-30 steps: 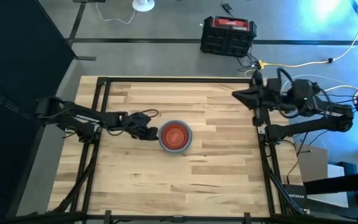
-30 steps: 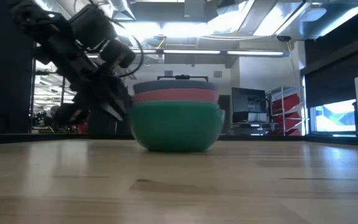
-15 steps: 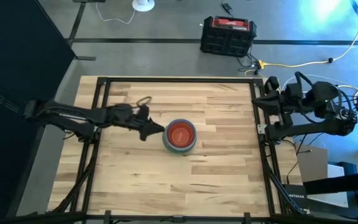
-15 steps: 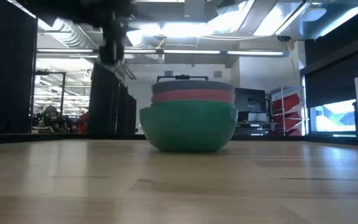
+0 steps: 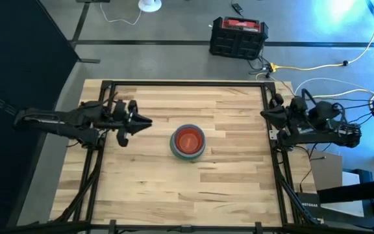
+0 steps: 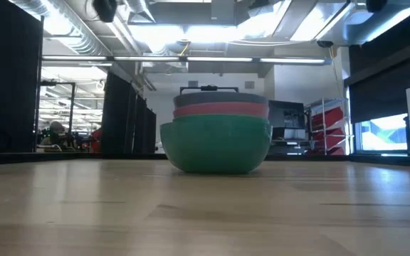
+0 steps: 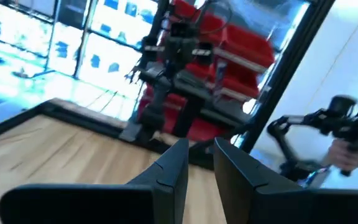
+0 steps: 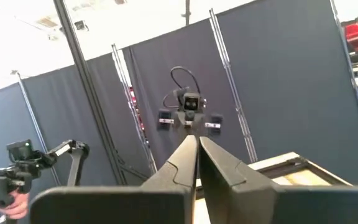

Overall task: Nest bowls inside each other
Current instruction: Return to Home Position

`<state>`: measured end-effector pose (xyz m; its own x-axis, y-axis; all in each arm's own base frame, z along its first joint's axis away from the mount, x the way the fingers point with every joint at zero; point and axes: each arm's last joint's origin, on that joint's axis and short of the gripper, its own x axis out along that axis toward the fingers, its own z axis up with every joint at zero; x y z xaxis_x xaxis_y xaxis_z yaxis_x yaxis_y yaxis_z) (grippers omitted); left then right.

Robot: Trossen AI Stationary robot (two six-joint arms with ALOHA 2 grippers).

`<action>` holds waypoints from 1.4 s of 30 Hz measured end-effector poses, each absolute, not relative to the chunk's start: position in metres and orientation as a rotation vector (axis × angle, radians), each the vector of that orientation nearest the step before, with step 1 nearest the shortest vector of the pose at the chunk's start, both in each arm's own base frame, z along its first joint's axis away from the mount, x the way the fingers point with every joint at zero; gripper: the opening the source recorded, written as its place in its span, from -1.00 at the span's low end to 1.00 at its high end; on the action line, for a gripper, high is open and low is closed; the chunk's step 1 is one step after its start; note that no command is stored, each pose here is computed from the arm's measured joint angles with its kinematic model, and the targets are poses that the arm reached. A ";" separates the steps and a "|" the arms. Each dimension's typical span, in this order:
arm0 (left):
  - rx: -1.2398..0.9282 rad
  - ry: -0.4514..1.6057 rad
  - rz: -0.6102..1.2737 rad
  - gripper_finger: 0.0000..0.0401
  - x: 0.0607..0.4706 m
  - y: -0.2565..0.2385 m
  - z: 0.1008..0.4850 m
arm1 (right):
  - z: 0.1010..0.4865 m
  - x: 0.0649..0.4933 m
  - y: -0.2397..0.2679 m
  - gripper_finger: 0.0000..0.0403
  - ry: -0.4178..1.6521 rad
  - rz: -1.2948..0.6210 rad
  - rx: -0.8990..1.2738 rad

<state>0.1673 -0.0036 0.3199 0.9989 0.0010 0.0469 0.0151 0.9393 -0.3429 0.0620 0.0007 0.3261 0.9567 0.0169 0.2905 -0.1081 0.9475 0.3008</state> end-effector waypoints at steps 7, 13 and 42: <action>-0.297 -0.024 0.047 -0.71 0.135 -0.001 0.322 | 0.303 0.065 0.000 -1.00 -0.436 0.062 0.341; -0.324 -0.032 0.055 -0.71 0.109 0.000 0.314 | 0.287 0.070 -0.001 -1.00 -0.459 0.031 0.347; -0.425 -0.207 0.052 -0.71 0.080 0.001 0.228 | 0.233 0.087 -0.003 -1.00 -0.533 -0.033 0.369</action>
